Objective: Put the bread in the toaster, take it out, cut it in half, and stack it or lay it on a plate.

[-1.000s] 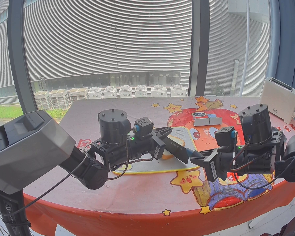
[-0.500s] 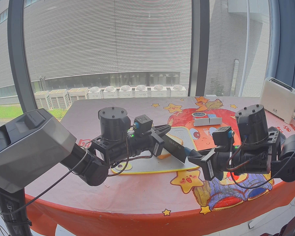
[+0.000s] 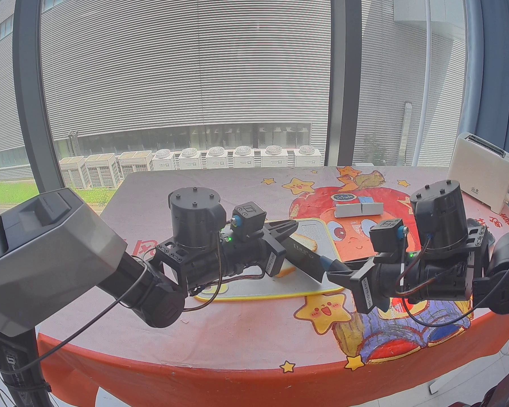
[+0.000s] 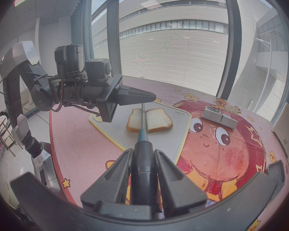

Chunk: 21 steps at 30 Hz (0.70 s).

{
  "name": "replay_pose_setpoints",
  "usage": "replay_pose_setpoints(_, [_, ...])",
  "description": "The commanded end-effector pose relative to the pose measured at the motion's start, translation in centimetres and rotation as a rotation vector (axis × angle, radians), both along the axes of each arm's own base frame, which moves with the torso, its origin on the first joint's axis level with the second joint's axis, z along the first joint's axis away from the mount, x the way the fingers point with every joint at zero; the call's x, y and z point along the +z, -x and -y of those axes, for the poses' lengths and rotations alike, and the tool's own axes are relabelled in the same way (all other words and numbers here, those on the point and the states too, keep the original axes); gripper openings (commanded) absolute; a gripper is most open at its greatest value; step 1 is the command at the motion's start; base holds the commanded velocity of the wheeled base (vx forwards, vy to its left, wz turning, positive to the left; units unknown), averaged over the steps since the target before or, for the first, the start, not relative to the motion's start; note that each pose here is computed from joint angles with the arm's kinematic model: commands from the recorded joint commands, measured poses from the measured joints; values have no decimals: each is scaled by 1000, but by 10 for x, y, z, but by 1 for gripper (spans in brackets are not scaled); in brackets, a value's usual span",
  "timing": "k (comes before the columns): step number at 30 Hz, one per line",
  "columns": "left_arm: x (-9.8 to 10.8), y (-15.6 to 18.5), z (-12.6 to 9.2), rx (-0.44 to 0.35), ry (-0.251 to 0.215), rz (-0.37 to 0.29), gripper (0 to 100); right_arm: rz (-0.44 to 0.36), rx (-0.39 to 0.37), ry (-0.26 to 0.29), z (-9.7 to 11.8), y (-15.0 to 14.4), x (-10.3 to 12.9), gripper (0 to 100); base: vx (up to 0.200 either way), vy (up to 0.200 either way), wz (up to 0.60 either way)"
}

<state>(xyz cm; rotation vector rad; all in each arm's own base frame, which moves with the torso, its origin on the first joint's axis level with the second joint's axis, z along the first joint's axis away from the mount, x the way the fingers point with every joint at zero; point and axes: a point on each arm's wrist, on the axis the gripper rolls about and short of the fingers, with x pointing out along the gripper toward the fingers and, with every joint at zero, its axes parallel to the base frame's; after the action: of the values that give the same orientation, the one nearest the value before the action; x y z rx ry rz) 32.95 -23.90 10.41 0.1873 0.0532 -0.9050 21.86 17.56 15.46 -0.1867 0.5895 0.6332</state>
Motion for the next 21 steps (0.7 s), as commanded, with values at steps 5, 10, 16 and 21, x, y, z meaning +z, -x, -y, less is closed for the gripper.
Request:
replay_pose_setpoints(5, [-2, 9, 4, -21, -11, -10, 0, 29, 2, -18, 4, 5, 10, 0, 0, 0, 0])
replay_pose_setpoints(10, [1, 3, 2, -9, -2, 0, 0, 19, 2, -14, 2, 3, 6, 0, 0, 0, 0])
replay_pose_setpoints(16, [6, -8, -10, 30, 11, 17, 0, 4, -1, -3, -1, -2, -1, 0, 0, 0, 0])
replay_pose_setpoints(21, [16, -16, -14, 48, 31, 44, 0, -4, 3, 2, -2, -1, -4, 0, 0, 0, 0])
